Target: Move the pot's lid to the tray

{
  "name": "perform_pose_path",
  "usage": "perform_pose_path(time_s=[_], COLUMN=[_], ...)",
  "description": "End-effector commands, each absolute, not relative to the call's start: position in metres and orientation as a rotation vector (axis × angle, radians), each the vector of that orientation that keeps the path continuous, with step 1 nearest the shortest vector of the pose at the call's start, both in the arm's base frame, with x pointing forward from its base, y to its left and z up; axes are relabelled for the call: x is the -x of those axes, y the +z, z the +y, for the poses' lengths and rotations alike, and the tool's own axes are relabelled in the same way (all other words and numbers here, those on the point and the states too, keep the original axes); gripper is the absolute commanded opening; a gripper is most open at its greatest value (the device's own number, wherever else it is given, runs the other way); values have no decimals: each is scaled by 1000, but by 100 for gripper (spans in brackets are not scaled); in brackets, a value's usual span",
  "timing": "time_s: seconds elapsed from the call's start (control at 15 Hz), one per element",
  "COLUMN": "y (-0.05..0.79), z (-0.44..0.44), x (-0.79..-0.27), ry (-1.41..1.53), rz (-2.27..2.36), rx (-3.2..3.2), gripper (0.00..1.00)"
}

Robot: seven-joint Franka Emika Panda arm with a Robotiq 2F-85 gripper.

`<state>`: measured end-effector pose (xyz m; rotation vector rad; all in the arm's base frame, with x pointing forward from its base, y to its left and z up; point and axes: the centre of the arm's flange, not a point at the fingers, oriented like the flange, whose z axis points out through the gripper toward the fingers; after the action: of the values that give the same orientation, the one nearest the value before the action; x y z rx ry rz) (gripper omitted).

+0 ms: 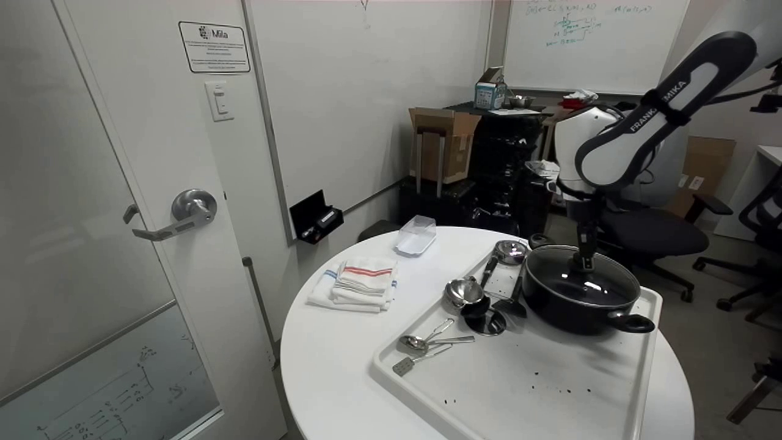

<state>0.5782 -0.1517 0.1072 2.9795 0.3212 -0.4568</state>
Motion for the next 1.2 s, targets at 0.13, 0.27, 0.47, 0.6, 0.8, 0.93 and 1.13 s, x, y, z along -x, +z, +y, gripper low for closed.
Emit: perform_pose_path(time_s=[0.13, 0.27, 0.47, 0.6, 0.8, 0.93, 1.13], y=[105, 107, 110, 113, 122, 130, 146], z=[-154, -154, -153, -153, -152, -150, -148], x=[-585, -584, -583, -581, -577, -573, -567], ry=[-434, -434, -433, -429, -422, -417, -396], rz=[364, 370, 377, 385, 410, 432, 486], rx=[-2969, -2969, -2972, -2974, -2979, -2981, -2980], gripper=[35, 23, 23, 23, 23, 23, 23])
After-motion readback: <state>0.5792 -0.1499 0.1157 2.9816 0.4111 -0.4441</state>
